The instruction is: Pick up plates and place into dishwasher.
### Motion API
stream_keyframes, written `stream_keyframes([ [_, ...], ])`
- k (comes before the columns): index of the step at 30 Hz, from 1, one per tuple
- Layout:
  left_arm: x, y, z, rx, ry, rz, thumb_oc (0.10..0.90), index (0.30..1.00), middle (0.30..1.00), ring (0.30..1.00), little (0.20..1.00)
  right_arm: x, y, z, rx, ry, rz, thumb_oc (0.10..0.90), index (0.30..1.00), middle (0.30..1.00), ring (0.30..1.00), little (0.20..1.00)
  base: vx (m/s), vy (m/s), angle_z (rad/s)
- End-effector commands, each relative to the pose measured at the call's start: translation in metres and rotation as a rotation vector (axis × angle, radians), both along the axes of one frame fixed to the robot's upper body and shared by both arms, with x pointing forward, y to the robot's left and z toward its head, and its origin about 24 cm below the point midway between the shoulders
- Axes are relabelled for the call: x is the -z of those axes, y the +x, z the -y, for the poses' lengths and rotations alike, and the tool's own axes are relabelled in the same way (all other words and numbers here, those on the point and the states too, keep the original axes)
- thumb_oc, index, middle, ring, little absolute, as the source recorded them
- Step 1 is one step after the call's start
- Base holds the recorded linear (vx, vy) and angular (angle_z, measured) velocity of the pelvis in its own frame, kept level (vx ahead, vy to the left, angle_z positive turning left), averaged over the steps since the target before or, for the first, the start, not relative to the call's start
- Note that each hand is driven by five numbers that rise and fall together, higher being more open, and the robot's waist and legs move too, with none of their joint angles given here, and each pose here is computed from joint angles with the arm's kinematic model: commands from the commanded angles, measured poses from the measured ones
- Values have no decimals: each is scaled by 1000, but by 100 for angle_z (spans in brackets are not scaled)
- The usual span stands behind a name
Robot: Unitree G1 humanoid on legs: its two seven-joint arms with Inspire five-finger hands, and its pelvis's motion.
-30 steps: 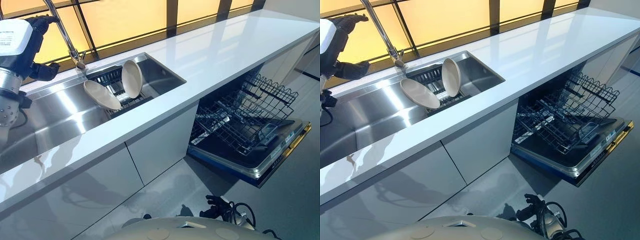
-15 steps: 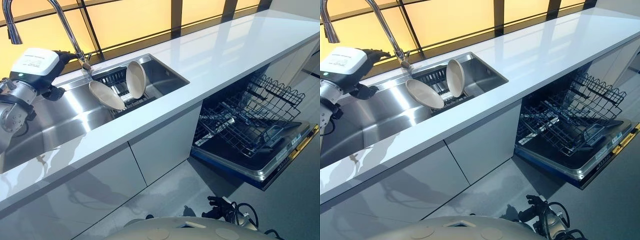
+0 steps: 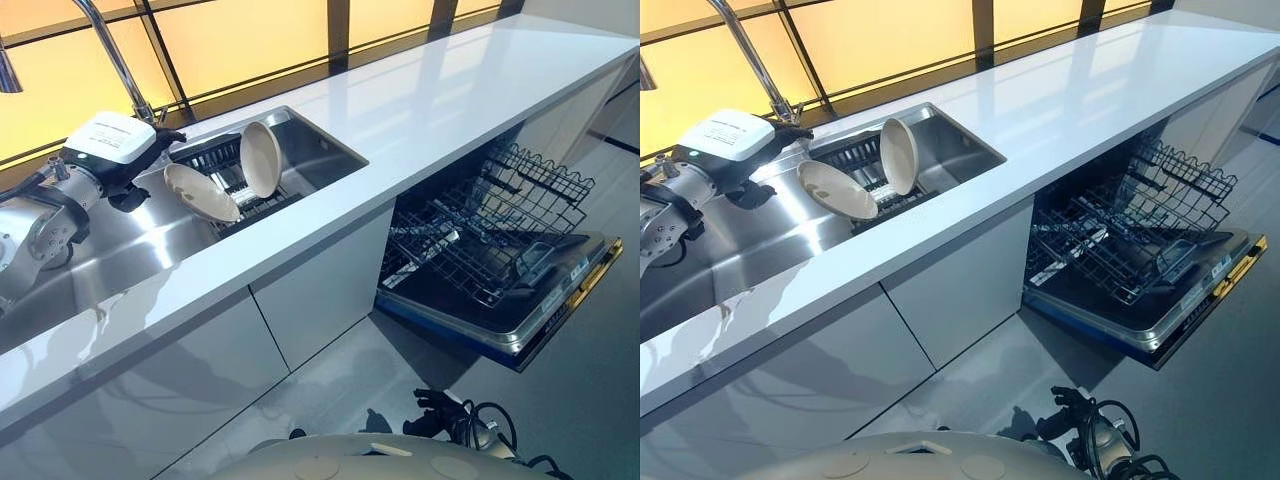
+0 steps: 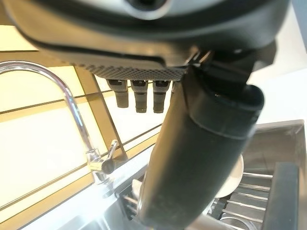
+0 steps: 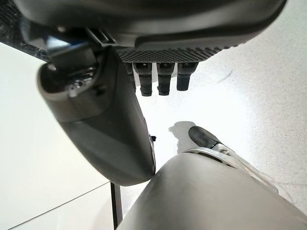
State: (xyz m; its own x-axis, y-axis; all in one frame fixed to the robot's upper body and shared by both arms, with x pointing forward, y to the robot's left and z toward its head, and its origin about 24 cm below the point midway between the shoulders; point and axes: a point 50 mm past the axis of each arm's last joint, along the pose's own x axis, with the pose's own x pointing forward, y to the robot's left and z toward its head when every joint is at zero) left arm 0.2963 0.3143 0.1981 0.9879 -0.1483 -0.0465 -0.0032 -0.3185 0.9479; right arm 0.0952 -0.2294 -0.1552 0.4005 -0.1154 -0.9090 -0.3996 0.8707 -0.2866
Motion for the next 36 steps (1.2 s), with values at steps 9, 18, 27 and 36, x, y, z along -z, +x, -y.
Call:
stream_keyframes([
  [9, -80, 7, -14, -94, 235, 206, 800, 900, 900, 900, 900, -7, 1, 28, -40, -73, -7, 800, 900, 900, 900, 900, 13, 5, -4],
  [18, -69, 12, -19, -163, 314, 91, 800, 900, 900, 900, 900, -8, 2, 32, -36, -83, -4, 800, 900, 900, 900, 900, 2, 4, -5],
  [27, -59, 19, -21, -190, 303, 70, 800, 900, 900, 900, 900, -9, 5, 33, -31, -87, 0, 800, 900, 900, 900, 900, 1, 1, 0],
  [36, -33, 29, -26, -271, 294, -12, 800, 900, 900, 900, 900, -10, 6, 34, -25, -91, 4, 800, 900, 900, 900, 900, 6, 2, -2],
])
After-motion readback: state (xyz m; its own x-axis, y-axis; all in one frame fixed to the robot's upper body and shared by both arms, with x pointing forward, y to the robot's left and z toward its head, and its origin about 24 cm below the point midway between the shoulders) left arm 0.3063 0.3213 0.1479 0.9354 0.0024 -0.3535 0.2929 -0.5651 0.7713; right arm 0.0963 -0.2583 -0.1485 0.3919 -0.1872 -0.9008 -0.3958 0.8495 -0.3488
